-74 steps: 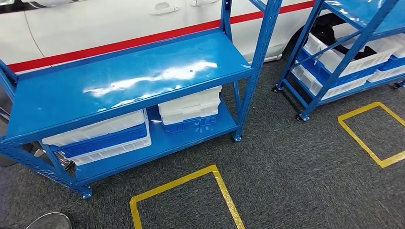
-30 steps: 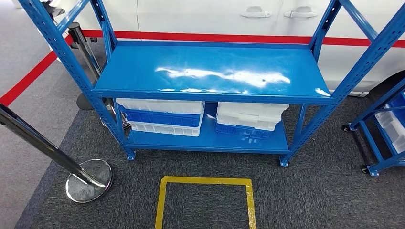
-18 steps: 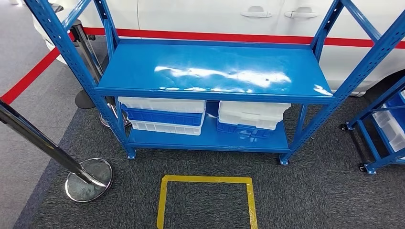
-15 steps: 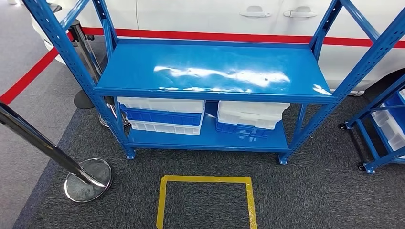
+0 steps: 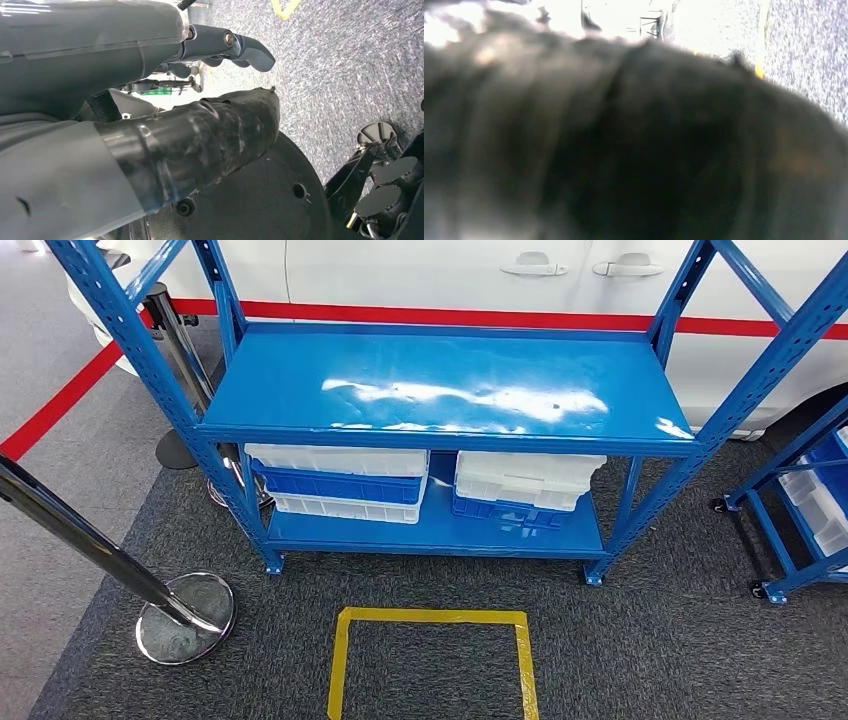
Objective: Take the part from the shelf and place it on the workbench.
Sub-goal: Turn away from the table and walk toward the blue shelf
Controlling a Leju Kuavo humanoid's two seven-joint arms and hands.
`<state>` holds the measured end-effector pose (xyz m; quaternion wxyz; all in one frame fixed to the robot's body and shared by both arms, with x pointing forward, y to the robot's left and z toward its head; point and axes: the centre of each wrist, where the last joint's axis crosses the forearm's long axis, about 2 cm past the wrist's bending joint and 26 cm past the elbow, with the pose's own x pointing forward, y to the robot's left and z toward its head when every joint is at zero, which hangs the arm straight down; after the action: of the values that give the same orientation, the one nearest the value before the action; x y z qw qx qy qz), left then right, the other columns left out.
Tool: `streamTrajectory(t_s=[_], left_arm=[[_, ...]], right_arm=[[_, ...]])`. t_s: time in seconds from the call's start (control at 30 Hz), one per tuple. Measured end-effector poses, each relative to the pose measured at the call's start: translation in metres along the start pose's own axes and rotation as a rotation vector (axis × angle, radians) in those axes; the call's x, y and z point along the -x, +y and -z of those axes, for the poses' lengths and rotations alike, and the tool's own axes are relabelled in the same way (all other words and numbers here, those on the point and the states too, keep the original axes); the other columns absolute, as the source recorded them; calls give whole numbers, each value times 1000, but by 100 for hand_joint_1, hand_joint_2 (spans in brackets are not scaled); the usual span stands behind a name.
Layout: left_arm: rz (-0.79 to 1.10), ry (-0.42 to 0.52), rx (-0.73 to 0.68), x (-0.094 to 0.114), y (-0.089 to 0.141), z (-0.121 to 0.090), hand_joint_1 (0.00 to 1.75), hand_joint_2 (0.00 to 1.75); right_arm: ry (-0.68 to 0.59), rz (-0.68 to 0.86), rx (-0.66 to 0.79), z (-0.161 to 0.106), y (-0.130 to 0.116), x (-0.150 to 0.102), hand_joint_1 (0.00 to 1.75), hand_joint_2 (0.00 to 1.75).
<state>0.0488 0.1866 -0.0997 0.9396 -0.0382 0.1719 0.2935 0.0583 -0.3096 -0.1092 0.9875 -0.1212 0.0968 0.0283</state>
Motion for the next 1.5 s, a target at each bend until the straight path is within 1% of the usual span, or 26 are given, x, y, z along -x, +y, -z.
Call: streamTrajectory(t_s=[0.27, 0.33, 0.37, 0.4, 0.47, 0.5, 0.53, 0.6, 0.63, 0.67, 0.73, 0.8, 0.87, 0.93, 1.0, 1.13, 1.23, 1.33, 1.5], left_arm=[[0, -3, -1, 0, 0, 0, 0, 0], [-4, -39, -9, 0, 1, 0, 0, 87], [-7, -88, -24, -1, 2, 0, 0, 131], [-8, -160, -48, -3, 4, 0, 0, 175], [-4, -325, -88, -7, 11, 0, 0, 175], [-19, -387, -70, -10, 15, 0, 0, 175], [-59, -425, -26, -12, 18, 0, 0, 175], [-193, -462, 82, -19, 25, 0, 0, 175], [-243, -474, 107, -22, 28, -1, 0, 175], [-265, -487, 113, -25, 31, -1, 0, 175], [-246, -501, 101, -30, 35, -2, 0, 175], [-212, -487, 90, -32, 38, -2, 0, 87], [-176, -445, 80, -32, 40, -2, 0, 0], [-135, -418, 56, -31, 42, -2, 0, 0], [-86, -444, 15, -31, 42, -1, 0, 0], [24, -564, -47, -33, 45, -2, 0, 0], [89, -592, -68, -36, 47, -3, 0, 0], [159, -575, -93, -37, 48, -3, 0, 0], [163, -463, -105, -32, 41, -2, 0, 0]], right_arm=[[-5, 1, 0, -1, 2, -1, 0, 0], [-9, -1, 21, -1, 3, -2, 0, 87], [-14, -6, 38, -2, 6, -2, 0, 131], [-26, -20, 53, -4, 11, -3, 0, 175], [-84, -59, 44, -9, 27, -5, 0, 175], [-141, -63, 1, -11, 37, -5, 0, 175], [-207, -38, -64, -13, 45, -4, 0, 175], [-324, 97, -193, -16, 58, -3, 0, 175], [-348, 159, -230, -18, 63, -3, 0, 175], [-354, 193, -250, -21, 69, -4, 0, 175], [-338, 185, -269, -25, 78, -6, 0, 175], [-309, 148, -274, -26, 82, -6, 0, 175], [-265, 113, -267, -26, 81, -6, 0, 87], [-231, 81, -245, -24, 78, -5, 0, 0], [-233, 49, -208, -23, 74, -5, 0, 0], [-283, 31, -150, -23, 74, -6, 0, 0], [-299, 33, -125, -24, 76, -6, 0, 0], [-322, 2, -70, -24, 75, -5, 0, 0], [-319, -61, 7, -22, 71, -2, 0, 0]])
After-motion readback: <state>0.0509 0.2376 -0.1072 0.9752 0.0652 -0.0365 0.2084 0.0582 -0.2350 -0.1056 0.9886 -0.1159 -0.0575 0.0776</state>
